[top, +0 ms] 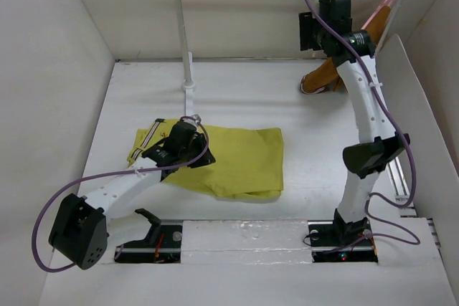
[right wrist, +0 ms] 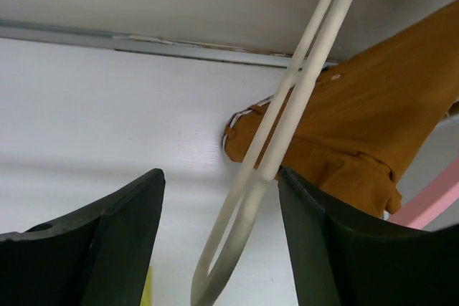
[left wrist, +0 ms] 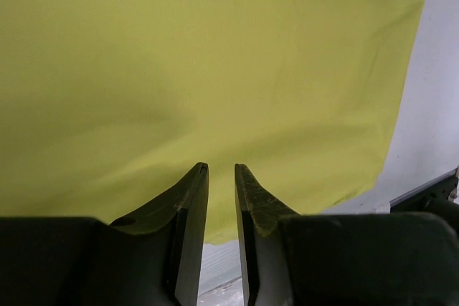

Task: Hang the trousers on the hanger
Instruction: Pick up the hanger from the clothesline, then place the trousers on the hanger.

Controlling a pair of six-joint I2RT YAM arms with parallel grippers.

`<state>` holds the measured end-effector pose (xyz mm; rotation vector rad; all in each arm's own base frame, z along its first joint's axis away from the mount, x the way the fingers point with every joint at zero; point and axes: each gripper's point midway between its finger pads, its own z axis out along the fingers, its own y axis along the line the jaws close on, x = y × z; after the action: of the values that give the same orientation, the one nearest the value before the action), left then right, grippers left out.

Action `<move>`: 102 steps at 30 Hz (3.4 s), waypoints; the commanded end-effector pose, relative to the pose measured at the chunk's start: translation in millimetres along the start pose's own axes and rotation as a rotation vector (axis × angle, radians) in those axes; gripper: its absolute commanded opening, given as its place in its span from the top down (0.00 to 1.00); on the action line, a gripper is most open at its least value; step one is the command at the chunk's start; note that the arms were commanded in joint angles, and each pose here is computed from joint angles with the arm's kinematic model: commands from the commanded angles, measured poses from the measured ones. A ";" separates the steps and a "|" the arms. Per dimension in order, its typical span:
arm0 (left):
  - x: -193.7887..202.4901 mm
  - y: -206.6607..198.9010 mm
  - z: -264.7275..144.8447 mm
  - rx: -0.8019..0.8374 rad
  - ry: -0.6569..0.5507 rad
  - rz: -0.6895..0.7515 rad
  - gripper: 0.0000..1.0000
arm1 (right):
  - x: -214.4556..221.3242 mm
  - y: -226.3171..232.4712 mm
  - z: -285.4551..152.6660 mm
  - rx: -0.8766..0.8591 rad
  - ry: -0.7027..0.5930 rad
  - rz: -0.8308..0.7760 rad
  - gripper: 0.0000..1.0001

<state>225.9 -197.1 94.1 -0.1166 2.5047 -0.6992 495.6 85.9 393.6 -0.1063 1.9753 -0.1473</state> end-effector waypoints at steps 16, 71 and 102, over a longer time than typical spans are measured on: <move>-54.4 -53.4 -29.8 0.111 -0.087 0.091 0.79 | -54.4 -49.8 -80.5 0.187 -0.267 0.062 1.00; -66.3 -329.7 43.6 0.591 0.099 -0.202 0.61 | 244.3 56.9 -173.1 -0.296 -0.063 -0.235 1.00; 60.7 -231.5 57.0 0.574 0.088 -0.204 1.00 | 299.6 120.5 -174.1 -0.706 0.186 0.009 0.97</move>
<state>181.1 -435.5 114.9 -0.1404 2.4375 -1.4391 189.8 148.3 167.4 -0.6295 2.2274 0.4281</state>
